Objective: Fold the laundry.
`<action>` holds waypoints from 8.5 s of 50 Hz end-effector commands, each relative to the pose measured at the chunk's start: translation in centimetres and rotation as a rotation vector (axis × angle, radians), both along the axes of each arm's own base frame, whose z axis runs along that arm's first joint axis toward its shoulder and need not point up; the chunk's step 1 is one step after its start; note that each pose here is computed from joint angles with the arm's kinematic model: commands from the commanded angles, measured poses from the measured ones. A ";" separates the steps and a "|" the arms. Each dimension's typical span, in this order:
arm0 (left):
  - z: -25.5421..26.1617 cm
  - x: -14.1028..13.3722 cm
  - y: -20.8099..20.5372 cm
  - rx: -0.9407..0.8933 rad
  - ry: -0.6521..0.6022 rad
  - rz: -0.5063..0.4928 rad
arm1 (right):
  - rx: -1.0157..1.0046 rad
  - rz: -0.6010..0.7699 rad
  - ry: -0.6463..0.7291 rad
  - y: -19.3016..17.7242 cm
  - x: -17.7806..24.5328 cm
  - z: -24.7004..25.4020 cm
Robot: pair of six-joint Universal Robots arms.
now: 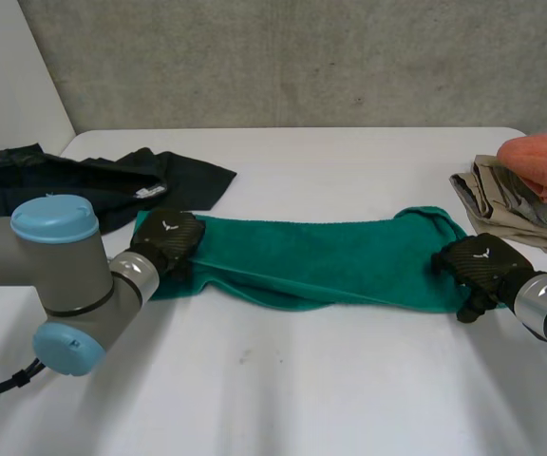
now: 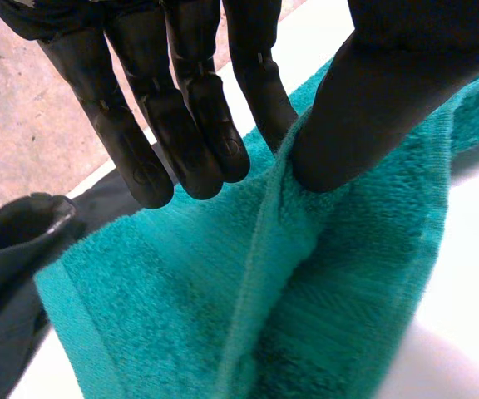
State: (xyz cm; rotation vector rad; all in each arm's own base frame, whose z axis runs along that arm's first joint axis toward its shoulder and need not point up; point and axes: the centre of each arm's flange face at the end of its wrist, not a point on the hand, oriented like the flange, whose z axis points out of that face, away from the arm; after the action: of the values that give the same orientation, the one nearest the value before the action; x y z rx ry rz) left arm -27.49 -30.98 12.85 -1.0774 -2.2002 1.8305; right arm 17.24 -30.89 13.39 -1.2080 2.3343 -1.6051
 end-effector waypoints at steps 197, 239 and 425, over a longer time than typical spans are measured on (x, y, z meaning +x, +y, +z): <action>24.3 0.7 -7.2 -0.975 0.221 0.246 | -0.981 -0.271 -0.088 -10.4 2.6 23.1; 6.2 8.3 14.3 0.205 -0.487 0.030 | 0.079 0.026 0.483 3.8 -1.7 5.1; 4.5 -3.1 8.7 0.071 0.220 0.135 | 0.200 0.133 -0.453 4.1 16.4 3.3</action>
State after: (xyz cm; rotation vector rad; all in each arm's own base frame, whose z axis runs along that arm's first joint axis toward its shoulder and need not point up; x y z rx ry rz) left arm -30.06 -22.77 21.54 -0.6089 -2.0259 2.0236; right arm 32.94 -26.61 19.40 -0.8053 1.9454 -1.5279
